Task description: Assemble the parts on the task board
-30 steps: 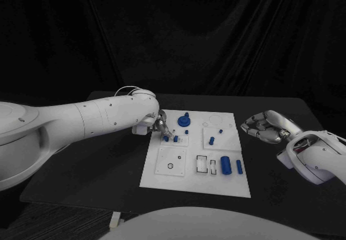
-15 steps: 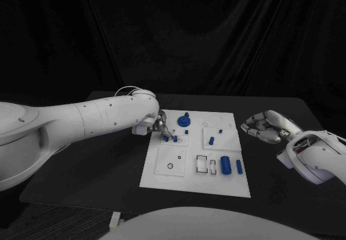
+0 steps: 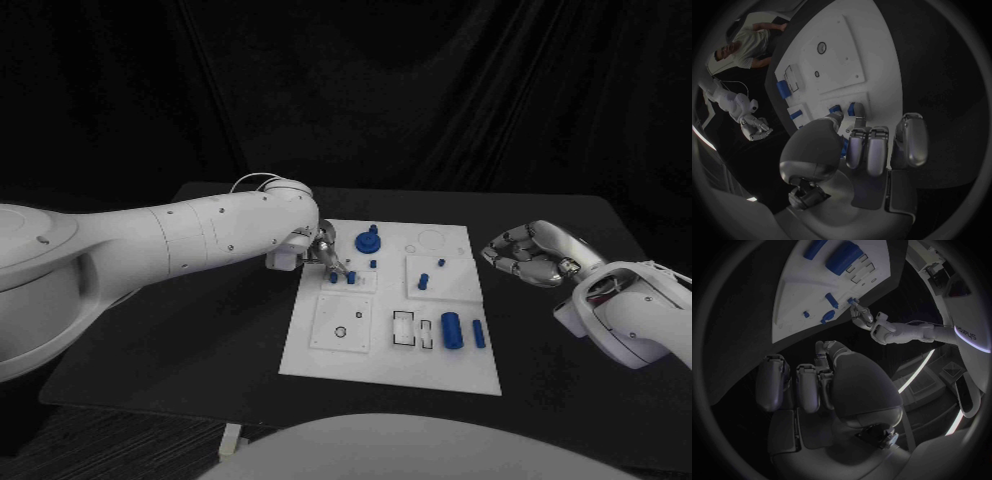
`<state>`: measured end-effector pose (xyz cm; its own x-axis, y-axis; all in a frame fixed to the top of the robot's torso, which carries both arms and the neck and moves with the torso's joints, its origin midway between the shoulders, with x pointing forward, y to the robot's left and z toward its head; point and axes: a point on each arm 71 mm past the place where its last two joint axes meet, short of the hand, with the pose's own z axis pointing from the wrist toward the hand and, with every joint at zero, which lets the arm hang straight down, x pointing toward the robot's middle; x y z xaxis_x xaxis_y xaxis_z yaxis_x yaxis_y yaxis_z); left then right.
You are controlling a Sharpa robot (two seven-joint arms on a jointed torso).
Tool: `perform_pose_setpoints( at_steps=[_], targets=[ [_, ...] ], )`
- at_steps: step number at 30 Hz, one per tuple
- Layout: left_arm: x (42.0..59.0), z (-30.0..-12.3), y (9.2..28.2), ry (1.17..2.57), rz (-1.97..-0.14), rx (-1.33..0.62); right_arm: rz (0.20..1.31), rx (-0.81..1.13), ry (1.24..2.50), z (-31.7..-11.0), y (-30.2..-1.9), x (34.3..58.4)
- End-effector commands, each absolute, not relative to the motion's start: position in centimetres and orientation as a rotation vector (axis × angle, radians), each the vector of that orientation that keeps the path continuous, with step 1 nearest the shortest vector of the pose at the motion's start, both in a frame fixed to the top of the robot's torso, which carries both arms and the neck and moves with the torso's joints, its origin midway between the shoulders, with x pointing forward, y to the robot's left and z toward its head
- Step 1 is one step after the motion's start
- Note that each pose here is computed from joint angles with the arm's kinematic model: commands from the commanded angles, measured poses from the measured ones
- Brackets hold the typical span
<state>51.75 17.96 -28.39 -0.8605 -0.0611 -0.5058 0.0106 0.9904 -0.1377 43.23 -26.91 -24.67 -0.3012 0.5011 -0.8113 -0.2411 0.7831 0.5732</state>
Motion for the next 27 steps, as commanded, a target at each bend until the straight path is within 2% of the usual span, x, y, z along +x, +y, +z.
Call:
perform_pose_setpoints(
  at_steps=[1,14,21,24,27],
  targets=[
    [51.7,-28.4,17.6,2.597,-0.218,-0.034,0.730,0.212,1.735,-24.8,-27.0,43.2],
    [51.6,-28.4,18.0,2.591,-0.195,-0.049,0.731,0.212,1.735,-24.8,-27.0,43.2],
    [51.4,-27.9,19.3,2.557,-0.180,-0.094,0.728,0.213,1.734,-24.8,-27.1,43.2],
    [51.7,-26.7,19.6,2.456,-0.263,-0.138,0.733,0.212,1.721,-24.6,-27.2,43.0],
    [52.1,-24.9,19.5,2.295,-0.414,-0.168,0.741,0.211,1.701,-24.4,-27.3,42.8]
  ],
)
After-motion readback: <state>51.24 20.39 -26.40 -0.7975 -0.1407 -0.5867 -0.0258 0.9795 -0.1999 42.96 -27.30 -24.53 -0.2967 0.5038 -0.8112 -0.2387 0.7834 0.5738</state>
